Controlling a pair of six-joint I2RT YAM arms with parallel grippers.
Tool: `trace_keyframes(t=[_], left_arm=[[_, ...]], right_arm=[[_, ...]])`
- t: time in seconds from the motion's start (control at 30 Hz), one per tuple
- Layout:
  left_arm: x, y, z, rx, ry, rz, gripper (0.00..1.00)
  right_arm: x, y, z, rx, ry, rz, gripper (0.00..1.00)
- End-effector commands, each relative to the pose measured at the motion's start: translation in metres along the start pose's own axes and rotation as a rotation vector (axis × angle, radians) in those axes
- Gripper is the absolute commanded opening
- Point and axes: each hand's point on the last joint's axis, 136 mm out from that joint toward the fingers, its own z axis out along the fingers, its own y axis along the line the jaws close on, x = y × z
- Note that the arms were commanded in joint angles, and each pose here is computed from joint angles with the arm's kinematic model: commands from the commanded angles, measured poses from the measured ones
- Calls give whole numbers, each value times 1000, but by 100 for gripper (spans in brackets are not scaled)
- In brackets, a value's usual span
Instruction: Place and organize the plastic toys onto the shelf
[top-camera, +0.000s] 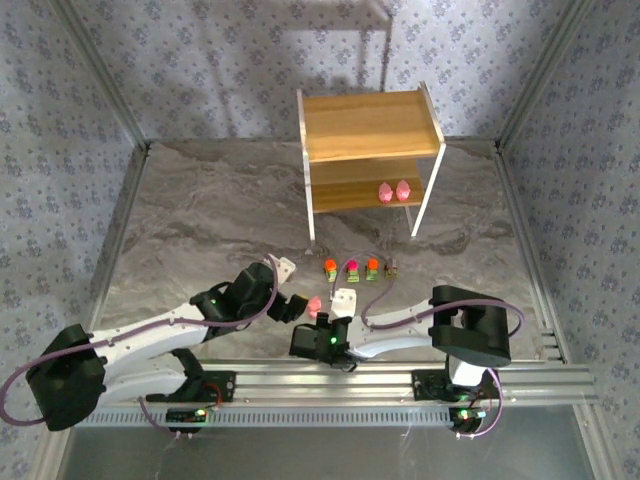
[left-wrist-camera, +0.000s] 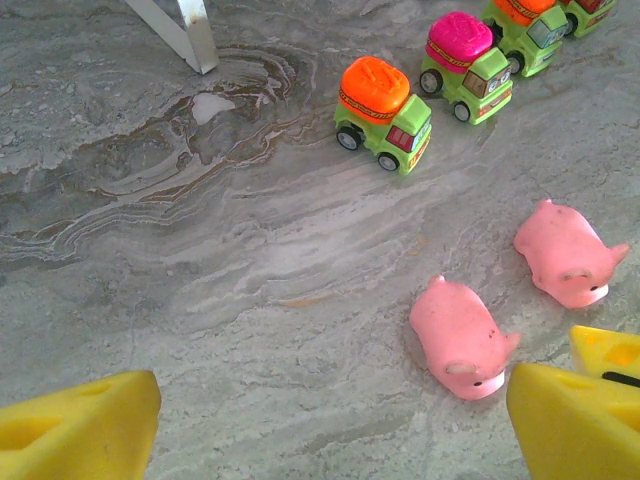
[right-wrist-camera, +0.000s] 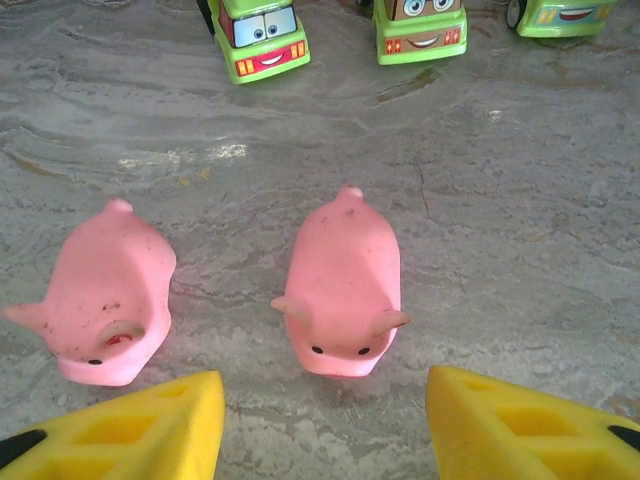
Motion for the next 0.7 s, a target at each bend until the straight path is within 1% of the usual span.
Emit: trace_keyframes(t=[0.0, 0.67], left_arm=[[-18, -5, -2, 11, -43, -8, 89], [-19, -5, -2, 13, -43, -6, 89]], right_arm=[[-8, -6, 4, 33, -37, 24, 57], [-15, -6, 21, 44, -29, 13, 57]])
